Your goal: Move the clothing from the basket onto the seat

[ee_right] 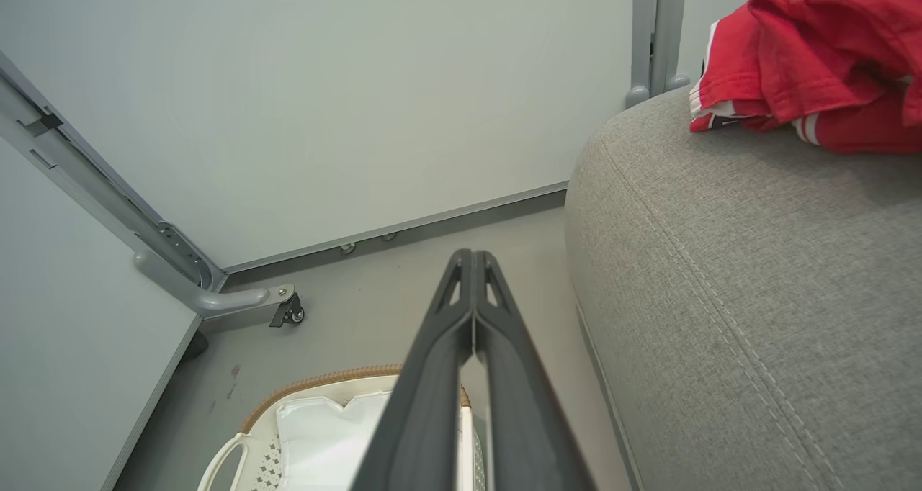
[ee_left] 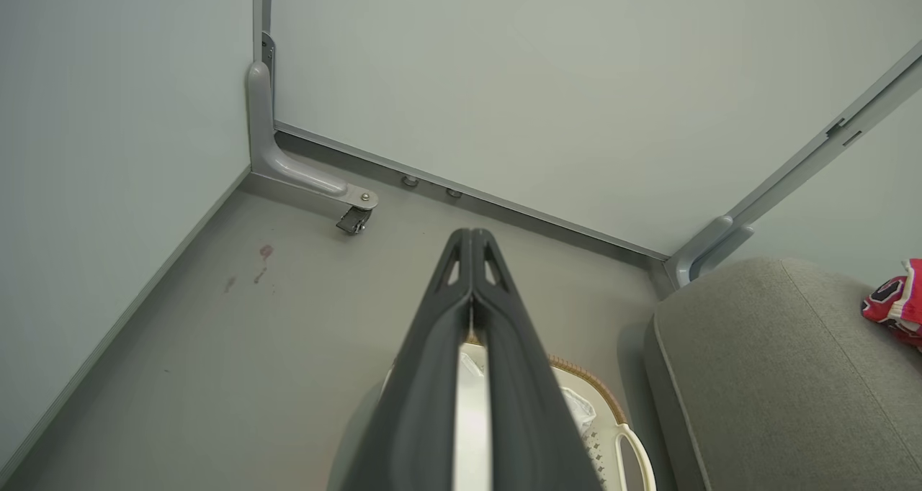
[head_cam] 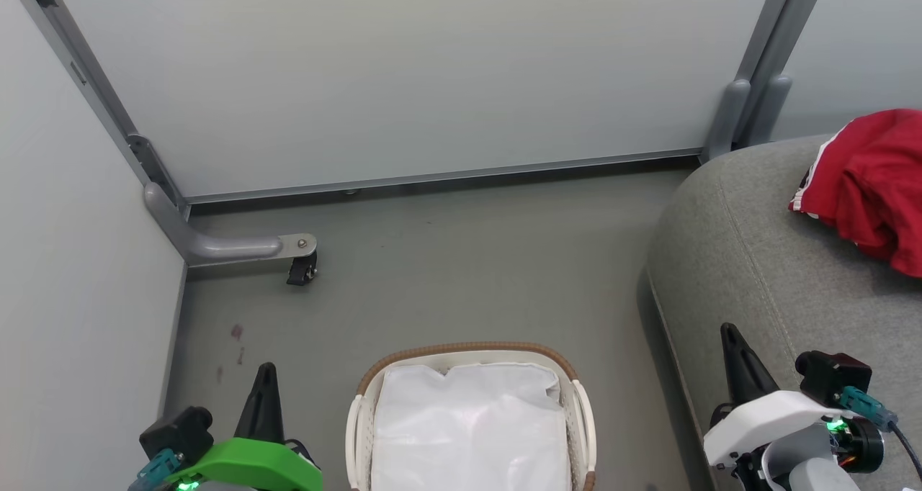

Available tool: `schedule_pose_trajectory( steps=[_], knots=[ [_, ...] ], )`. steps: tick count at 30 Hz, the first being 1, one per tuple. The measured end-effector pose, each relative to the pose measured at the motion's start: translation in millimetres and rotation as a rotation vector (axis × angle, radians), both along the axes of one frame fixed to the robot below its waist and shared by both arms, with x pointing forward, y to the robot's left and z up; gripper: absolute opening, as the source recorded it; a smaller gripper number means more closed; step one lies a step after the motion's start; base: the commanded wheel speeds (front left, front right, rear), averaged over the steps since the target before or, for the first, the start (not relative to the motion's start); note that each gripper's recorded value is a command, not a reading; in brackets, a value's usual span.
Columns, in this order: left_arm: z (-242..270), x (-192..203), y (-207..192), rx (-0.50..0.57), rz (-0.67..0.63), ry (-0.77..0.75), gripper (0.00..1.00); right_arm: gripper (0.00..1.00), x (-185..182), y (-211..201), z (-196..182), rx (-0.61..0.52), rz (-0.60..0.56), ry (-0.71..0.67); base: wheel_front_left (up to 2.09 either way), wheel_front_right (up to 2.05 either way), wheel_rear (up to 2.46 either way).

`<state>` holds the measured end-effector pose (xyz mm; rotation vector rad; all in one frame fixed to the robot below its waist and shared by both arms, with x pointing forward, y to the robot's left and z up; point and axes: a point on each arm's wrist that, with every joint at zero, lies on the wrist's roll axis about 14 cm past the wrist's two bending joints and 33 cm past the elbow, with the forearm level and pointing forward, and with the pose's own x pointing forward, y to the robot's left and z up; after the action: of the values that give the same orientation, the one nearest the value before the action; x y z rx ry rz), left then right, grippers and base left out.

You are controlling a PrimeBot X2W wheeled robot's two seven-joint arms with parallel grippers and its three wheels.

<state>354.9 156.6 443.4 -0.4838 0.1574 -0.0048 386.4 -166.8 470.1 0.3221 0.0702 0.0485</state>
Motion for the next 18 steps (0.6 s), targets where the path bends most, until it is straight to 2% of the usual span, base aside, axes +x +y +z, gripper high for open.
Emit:
schedule_pose_trajectory(
  steps=[18],
  knots=[
    [4.0, 4.7, 15.1, -0.256, 0.083, 0.026, 0.0, 0.0, 1.7, -11.5, 5.0, 0.295, -0.071, 0.021, 0.0, 0.0, 0.0]
  ],
)
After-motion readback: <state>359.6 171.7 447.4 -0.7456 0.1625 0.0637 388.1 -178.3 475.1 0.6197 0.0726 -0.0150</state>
